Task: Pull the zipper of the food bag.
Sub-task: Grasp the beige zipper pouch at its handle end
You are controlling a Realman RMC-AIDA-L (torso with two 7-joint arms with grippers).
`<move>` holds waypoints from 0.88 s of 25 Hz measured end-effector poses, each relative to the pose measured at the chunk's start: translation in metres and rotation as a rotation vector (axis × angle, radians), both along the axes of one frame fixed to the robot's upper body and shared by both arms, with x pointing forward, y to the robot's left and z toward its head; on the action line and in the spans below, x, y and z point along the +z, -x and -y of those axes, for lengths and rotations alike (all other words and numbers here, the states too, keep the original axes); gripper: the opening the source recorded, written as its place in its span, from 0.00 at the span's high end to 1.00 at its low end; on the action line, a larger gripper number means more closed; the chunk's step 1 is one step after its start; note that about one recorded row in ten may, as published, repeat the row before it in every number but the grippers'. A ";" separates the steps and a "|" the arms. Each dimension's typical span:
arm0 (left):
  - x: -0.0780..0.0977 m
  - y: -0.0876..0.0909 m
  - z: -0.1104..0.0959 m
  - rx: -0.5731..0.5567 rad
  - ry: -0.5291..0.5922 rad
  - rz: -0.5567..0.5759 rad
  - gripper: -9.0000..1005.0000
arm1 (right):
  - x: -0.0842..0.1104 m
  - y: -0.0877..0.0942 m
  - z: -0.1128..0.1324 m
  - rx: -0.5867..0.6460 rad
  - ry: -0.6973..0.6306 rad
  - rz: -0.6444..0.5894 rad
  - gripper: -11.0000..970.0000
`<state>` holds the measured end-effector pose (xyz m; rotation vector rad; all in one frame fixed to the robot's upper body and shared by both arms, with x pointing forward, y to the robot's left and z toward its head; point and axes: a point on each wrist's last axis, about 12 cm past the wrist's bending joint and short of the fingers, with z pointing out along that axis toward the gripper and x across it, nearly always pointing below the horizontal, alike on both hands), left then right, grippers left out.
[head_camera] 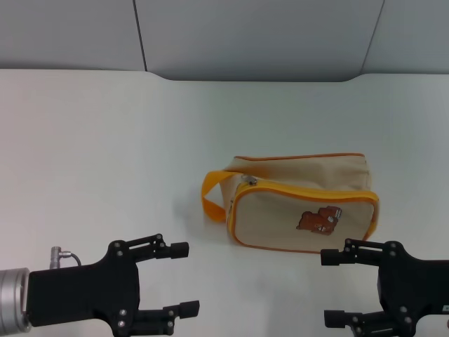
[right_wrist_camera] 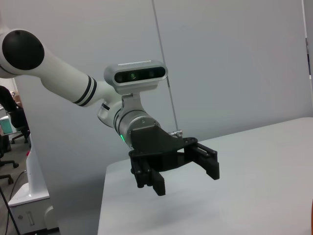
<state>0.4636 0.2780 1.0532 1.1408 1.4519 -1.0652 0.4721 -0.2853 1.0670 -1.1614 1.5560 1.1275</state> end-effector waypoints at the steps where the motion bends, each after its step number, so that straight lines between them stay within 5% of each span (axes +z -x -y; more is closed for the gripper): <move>1: 0.000 0.000 0.000 0.002 0.001 0.000 0.21 | 0.000 0.000 0.000 0.000 0.000 0.000 0.13; 16: -0.002 0.003 -0.006 0.072 0.019 0.026 0.22 | 0.001 -0.001 0.001 -0.014 -0.011 0.008 0.13; 22: -0.014 -0.014 0.005 0.291 0.081 0.064 0.23 | 0.005 0.008 0.035 -0.270 -0.103 0.067 0.13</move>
